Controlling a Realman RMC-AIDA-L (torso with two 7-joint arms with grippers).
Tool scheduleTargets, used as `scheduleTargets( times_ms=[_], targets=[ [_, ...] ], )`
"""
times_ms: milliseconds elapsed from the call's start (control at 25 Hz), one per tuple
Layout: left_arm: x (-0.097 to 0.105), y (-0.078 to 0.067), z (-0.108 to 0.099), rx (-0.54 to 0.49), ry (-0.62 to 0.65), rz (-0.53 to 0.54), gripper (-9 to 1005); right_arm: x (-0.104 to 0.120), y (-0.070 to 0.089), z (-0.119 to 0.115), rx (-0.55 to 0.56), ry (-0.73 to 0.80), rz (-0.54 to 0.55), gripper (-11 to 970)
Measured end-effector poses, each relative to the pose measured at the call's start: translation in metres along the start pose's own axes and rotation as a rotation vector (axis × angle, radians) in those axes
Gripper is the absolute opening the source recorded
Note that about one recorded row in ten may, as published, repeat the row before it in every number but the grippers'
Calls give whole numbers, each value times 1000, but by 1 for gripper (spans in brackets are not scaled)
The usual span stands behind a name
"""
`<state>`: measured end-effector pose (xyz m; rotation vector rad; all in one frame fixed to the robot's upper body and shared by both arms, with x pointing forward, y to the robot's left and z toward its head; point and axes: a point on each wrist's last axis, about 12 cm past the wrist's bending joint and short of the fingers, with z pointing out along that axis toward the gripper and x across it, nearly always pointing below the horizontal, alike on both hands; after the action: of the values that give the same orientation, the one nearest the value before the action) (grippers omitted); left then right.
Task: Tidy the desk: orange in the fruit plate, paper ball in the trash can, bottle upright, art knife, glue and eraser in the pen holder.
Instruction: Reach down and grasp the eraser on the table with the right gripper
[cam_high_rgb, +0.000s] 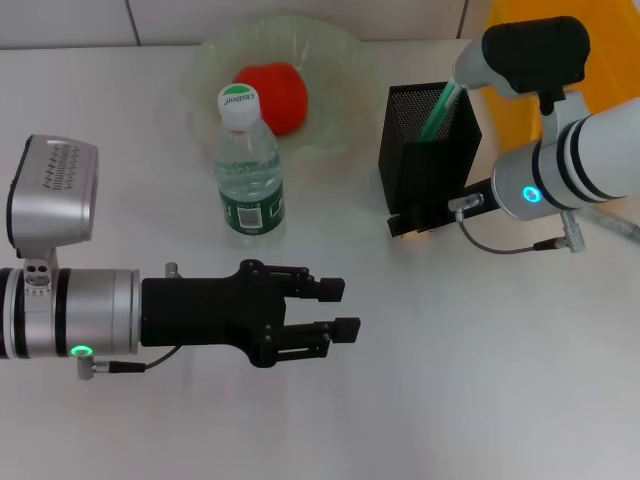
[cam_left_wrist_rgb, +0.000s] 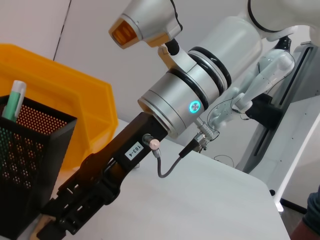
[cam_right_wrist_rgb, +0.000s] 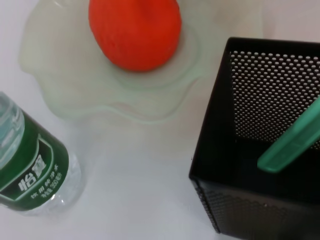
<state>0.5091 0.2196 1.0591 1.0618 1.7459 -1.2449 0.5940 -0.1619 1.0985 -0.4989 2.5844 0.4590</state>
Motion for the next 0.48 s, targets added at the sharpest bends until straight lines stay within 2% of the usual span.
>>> scheduleTargets(
  times_ms=[480],
  targets=[
    [2,-1,-1,-2,0,-3,549,0,1,0,0,-1,-7,472]
  ],
)
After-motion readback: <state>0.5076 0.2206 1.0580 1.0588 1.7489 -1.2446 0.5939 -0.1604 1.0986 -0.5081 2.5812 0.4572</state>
